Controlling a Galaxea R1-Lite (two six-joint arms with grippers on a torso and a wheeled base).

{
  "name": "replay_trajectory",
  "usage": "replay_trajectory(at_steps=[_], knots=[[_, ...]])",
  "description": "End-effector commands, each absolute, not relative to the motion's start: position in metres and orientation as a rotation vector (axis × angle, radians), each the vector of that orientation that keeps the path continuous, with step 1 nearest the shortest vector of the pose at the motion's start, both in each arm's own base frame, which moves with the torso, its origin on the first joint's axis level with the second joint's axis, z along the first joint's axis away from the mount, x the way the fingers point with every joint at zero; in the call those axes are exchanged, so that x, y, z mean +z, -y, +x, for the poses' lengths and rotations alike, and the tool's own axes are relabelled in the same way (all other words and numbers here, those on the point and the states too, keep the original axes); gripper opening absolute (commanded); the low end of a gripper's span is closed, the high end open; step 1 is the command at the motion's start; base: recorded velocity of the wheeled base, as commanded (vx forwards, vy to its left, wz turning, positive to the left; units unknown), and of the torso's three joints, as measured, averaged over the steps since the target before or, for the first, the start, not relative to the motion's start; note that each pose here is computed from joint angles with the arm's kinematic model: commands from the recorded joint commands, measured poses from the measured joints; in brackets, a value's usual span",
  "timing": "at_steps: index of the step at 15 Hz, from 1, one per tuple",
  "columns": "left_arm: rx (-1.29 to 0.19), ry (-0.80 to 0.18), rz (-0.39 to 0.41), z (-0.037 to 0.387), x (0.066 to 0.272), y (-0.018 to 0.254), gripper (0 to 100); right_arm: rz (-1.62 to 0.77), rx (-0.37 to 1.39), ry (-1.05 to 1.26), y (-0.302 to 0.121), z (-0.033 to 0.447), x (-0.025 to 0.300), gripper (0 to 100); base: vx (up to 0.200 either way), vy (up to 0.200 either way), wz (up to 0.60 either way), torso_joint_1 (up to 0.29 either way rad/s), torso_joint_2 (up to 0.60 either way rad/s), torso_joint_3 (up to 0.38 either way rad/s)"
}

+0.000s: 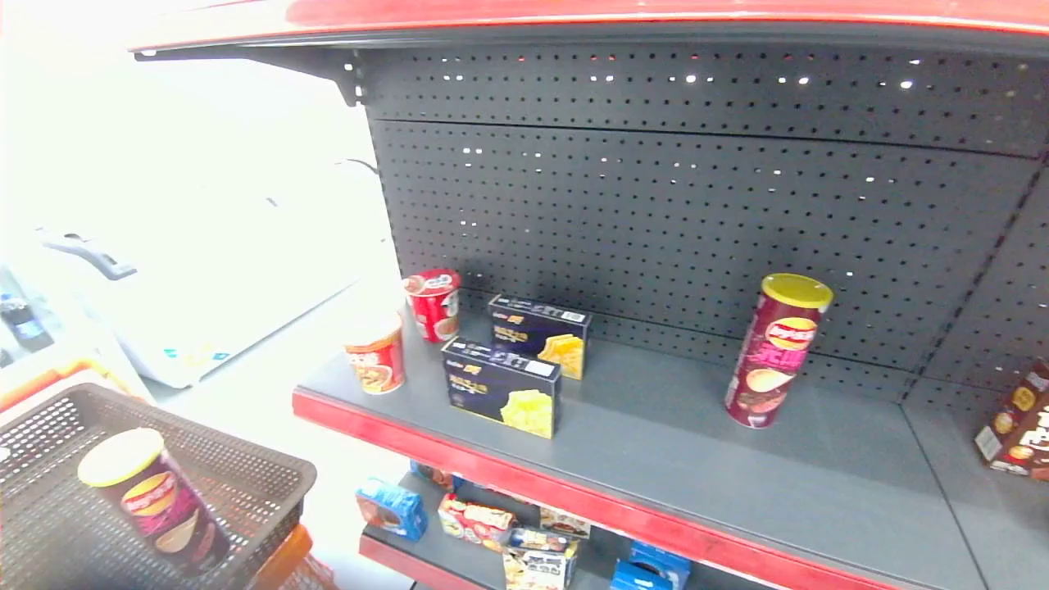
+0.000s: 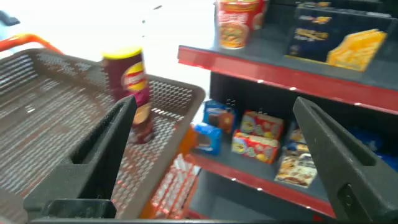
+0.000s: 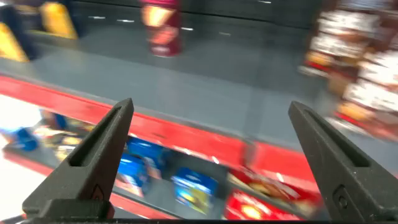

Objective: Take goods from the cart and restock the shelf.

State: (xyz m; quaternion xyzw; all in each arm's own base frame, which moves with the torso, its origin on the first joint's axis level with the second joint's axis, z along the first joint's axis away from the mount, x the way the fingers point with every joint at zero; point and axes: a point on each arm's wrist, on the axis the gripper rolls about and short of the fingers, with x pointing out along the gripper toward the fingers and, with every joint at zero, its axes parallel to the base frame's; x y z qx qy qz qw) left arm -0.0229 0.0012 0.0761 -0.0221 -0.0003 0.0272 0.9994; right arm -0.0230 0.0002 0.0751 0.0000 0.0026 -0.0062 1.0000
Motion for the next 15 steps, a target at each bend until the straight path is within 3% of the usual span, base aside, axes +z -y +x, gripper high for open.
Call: replay_trajectory(at_steps=[1,9,15], knots=[[0.055,0.000,-0.044,-0.0228,0.0762,-0.0012,100,0.000,-0.012,-0.006,-0.0002,-0.0229,0.0751,100,0.000,0.000,0.60,-0.007,0.00,0.007],[0.055,0.000,-0.044,-0.0228,0.0762,-0.0012,100,0.000,-0.012,-0.006,-0.0002,-0.0229,0.0751,100,0.000,0.000,0.60,0.005,0.00,0.002],[0.049,-0.001,-0.035,-0.0228,0.0762,-0.0011,100,0.000,-0.012,-0.005,-0.0002,-0.0229,0.0753,100,0.000,0.000,0.00,0.000,0.00,0.000]])
